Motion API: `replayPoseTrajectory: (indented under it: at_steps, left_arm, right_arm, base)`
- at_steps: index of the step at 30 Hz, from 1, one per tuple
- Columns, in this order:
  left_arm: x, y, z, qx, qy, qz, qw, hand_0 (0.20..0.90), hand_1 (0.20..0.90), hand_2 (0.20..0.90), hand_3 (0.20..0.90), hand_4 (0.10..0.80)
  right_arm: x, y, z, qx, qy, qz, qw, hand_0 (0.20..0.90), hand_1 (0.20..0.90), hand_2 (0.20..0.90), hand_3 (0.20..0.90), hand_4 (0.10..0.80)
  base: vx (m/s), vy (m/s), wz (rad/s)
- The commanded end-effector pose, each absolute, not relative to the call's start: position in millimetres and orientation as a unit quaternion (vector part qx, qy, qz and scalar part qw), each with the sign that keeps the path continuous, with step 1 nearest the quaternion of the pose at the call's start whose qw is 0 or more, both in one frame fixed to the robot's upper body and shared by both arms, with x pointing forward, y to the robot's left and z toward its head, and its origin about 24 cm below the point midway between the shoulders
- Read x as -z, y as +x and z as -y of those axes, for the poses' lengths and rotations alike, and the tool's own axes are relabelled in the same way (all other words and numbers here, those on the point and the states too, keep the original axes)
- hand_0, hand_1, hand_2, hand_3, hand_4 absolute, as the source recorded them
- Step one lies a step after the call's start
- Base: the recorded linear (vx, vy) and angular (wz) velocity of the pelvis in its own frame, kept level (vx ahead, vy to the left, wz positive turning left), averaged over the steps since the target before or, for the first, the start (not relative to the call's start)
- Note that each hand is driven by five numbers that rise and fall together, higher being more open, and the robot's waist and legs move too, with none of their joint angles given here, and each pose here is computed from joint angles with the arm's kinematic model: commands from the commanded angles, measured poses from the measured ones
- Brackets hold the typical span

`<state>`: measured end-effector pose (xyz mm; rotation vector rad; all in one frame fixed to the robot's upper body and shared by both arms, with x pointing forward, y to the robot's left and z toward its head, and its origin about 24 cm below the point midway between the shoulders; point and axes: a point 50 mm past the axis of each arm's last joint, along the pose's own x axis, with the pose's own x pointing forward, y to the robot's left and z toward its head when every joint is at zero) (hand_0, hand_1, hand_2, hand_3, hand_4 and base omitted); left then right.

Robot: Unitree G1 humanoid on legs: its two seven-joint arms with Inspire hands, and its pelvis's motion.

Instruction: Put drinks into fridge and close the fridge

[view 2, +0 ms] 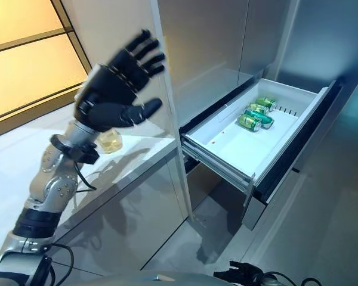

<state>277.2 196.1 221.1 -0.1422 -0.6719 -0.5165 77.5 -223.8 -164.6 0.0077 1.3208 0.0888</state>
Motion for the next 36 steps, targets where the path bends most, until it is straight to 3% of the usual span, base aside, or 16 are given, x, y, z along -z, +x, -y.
replayPoseTrajectory:
  at_steps: [1,6,13,36]
  left_arm:
    - [-292.0,278.5,-214.3,0.151,-0.074,0.464,0.869,0.900,0.900,0.900,0.900,0.800]
    - [-301.5,300.1,-246.2,-0.015,-0.079,0.455,0.887,0.900,0.900,0.900,0.900,0.800]
    - [-304.9,324.1,-269.6,-0.127,-0.034,0.396,0.909,0.900,0.900,0.900,0.900,0.800]
    - [-228.5,335.7,-296.7,-0.166,0.074,0.252,0.951,0.900,0.900,0.900,0.900,0.800]
  right_arm:
    - [170.9,59.1,210.7,-0.076,-0.003,-0.650,0.756,0.900,0.900,0.900,0.900,0.800]
    - [170.8,63.2,208.4,-0.085,-0.011,-0.655,0.751,0.900,0.900,0.900,0.900,0.800]
    - [171.0,63.0,208.5,-0.091,-0.022,-0.662,0.743,0.900,0.900,0.900,0.900,0.800]
    - [169.7,56.5,218.3,-0.087,-0.023,-0.665,0.742,0.900,0.900,0.900,0.900,0.800]
  base:
    - [0.000,0.000,0.00]
    - [0.013,0.003,-0.01]
    - [0.023,0.010,-0.05]
    - [0.004,0.002,0.00]
